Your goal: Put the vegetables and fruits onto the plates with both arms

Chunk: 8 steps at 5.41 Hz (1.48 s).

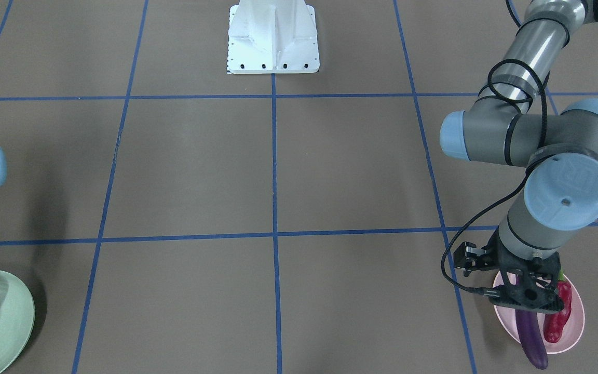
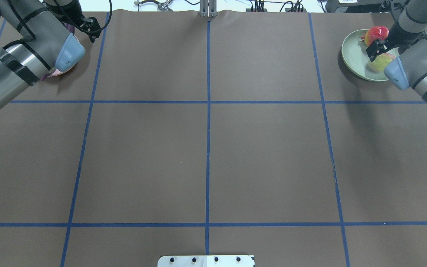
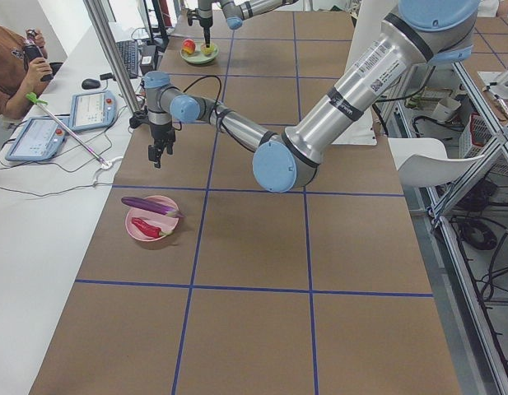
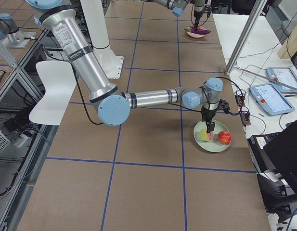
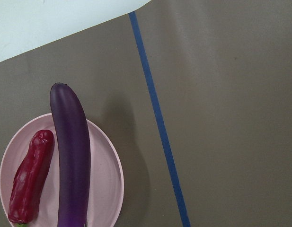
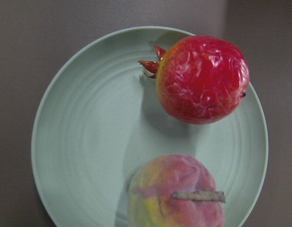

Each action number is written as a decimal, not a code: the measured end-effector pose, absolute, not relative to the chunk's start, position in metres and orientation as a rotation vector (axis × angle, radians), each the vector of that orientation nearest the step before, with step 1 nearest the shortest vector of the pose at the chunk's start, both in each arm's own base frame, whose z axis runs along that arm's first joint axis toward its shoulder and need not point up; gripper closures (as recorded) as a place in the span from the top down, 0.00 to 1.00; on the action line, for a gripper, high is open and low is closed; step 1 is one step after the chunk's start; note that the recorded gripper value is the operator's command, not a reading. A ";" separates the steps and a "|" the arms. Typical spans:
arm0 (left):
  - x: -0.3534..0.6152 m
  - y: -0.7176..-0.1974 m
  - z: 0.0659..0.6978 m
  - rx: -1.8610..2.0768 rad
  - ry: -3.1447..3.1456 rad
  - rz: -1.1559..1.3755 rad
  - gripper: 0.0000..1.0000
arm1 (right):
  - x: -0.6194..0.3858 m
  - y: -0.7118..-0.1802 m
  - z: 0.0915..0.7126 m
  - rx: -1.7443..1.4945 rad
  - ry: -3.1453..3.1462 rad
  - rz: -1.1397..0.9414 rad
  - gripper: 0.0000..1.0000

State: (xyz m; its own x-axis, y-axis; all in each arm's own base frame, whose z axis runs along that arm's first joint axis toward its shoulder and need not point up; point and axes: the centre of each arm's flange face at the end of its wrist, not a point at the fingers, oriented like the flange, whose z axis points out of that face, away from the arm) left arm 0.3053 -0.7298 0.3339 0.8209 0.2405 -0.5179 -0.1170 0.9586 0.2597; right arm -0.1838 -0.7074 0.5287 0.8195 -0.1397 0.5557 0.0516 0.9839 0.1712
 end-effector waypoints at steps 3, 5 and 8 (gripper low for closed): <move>0.269 -0.708 0.329 0.225 0.648 0.200 1.00 | -0.097 -0.688 0.506 0.130 -0.769 -0.025 1.00; 0.186 -0.667 0.384 0.237 0.712 0.280 1.00 | -0.049 -0.633 0.516 0.121 -0.851 0.017 1.00; 0.070 -0.624 0.479 0.245 0.769 0.363 1.00 | 0.011 -0.549 0.571 0.133 -0.892 -0.020 1.00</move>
